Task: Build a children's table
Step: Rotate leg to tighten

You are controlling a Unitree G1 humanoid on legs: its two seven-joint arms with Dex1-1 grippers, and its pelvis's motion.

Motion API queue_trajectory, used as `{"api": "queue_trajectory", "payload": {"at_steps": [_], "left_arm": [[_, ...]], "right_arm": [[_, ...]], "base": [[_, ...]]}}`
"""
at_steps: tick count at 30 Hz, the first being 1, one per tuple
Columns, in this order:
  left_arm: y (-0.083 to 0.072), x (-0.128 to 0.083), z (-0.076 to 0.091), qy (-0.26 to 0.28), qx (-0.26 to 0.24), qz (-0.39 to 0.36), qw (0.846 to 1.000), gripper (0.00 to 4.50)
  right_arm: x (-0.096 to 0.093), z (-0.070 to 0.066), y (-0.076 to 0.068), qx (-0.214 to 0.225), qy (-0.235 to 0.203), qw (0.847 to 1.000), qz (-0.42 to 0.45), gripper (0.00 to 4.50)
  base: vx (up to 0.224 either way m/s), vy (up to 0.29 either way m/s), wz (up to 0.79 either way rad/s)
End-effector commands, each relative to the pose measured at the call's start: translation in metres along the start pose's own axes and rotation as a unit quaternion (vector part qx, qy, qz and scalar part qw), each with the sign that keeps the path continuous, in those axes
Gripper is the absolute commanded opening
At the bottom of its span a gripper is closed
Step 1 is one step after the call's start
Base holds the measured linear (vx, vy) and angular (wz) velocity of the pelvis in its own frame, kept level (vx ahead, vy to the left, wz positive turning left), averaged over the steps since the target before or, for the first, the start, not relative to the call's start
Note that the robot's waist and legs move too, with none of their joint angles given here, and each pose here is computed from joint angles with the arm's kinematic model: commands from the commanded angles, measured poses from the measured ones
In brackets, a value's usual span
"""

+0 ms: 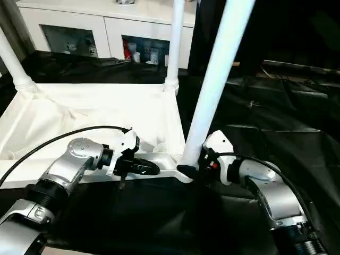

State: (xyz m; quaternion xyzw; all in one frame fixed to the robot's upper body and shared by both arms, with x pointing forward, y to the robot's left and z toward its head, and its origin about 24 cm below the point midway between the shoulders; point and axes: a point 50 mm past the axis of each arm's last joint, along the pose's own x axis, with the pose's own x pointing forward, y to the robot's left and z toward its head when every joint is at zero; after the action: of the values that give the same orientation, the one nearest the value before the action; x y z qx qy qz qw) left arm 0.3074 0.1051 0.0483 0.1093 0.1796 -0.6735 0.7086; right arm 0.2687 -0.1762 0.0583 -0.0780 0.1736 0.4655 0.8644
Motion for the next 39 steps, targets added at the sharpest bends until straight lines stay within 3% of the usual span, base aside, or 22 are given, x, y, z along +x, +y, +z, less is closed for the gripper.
{"api": "queue_trajectory", "payload": {"at_steps": [1,5,17,27,30,36,39], "left_arm": [[-0.002,0.003,0.007,-0.009,0.014,-0.015,1.000,0.00],[-0.002,0.003,0.007,-0.008,0.016,-0.013,1.000,0.00],[-0.002,0.003,0.006,-0.007,0.015,-0.008,1.000,0.00],[-0.003,0.003,0.005,-0.006,0.011,-0.014,1.000,0.00],[0.000,0.009,0.005,-0.003,0.010,0.013,1.000,0.00],[0.014,0.034,0.013,-0.001,0.003,0.127,0.992,0.00],[0.018,0.059,0.024,-0.007,-0.016,0.182,0.983,0.00]], "right_arm": [[0.002,-0.002,0.001,-0.001,0.005,1.000,0.008,3.90],[0.002,-0.006,0.004,0.002,0.011,1.000,0.017,3.90],[0.002,-0.010,0.003,0.001,0.013,1.000,0.013,2.77],[0.004,-0.011,0.005,0.013,0.001,1.000,0.015,2.65],[0.009,-0.017,0.000,0.041,-0.012,0.998,-0.037,2.65],[0.026,-0.028,-0.015,0.123,-0.039,0.970,-0.205,2.65],[0.039,-0.032,-0.018,0.187,-0.056,0.933,-0.302,2.65]], "base": [[0.000,0.000,0.00],[0.000,0.000,0.00],[0.000,0.000,0.00],[0.000,0.000,0.00],[0.000,0.000,0.00],[0.000,0.000,0.00],[0.000,0.000,0.00]]}}
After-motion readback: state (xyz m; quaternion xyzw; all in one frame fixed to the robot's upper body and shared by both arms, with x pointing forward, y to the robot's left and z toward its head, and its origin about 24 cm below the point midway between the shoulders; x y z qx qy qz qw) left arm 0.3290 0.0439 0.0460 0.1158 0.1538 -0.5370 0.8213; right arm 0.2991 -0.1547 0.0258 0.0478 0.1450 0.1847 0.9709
